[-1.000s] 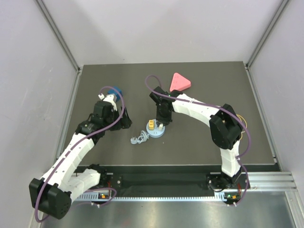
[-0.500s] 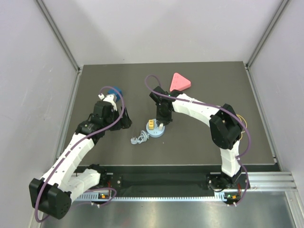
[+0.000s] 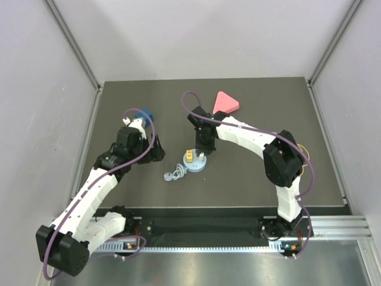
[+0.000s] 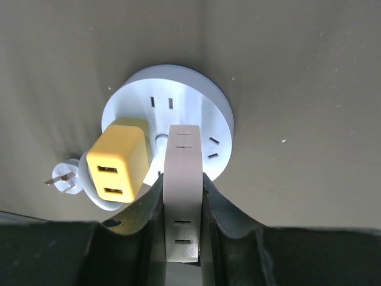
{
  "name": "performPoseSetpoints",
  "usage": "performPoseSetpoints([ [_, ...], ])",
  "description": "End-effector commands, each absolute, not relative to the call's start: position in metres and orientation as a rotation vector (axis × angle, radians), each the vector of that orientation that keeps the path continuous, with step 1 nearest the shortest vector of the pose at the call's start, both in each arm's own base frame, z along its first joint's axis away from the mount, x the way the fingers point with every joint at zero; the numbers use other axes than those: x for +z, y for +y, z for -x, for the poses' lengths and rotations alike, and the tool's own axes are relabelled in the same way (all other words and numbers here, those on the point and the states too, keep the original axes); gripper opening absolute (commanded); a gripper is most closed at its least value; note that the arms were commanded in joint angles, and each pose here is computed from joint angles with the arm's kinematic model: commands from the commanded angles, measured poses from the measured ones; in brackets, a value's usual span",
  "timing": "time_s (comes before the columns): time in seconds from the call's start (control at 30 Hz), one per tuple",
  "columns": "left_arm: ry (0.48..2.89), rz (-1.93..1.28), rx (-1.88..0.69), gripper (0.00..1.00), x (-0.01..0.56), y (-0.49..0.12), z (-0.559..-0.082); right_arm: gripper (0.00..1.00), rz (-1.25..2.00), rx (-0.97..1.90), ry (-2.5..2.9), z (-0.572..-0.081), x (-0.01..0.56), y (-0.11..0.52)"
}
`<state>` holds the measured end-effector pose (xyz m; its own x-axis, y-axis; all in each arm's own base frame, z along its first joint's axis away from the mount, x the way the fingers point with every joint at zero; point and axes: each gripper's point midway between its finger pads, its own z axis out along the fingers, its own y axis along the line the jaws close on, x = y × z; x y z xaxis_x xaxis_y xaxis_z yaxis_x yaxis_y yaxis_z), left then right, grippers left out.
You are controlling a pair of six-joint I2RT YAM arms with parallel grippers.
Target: Insert the plug
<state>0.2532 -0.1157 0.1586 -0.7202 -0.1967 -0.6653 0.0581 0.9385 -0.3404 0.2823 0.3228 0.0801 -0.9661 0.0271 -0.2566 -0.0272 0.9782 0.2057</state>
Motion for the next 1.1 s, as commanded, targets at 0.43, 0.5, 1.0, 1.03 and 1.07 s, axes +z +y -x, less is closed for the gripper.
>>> performPoseSetpoints([
  [0.43, 2.292, 0.083, -0.435, 0.88, 0.169, -0.115, -0.257, 0.00, 0.003, 0.346, 2.807, -0.293, 0.089, 0.322],
  [0.5, 2.293, 0.083, -0.438, 0.88, 0.169, -0.115, -0.257, 0.00, 0.005, 0.340, 2.810, -0.292, 0.086, 0.322],
  [1.0, 2.292, 0.080, -0.441, 0.88, 0.170, -0.116, -0.257, 0.00, 0.001, 0.320, 2.825, -0.285, 0.089, 0.314],
  [1.03, 2.293, 0.083, -0.438, 0.88, 0.169, -0.115, -0.257, 0.00, 0.006, 0.321, 2.824, -0.284, 0.091, 0.314],
  [1.07, 2.293, 0.083, -0.438, 0.88, 0.169, -0.115, -0.257, 0.00, 0.003, 0.322, 2.821, -0.284, 0.092, 0.313],
])
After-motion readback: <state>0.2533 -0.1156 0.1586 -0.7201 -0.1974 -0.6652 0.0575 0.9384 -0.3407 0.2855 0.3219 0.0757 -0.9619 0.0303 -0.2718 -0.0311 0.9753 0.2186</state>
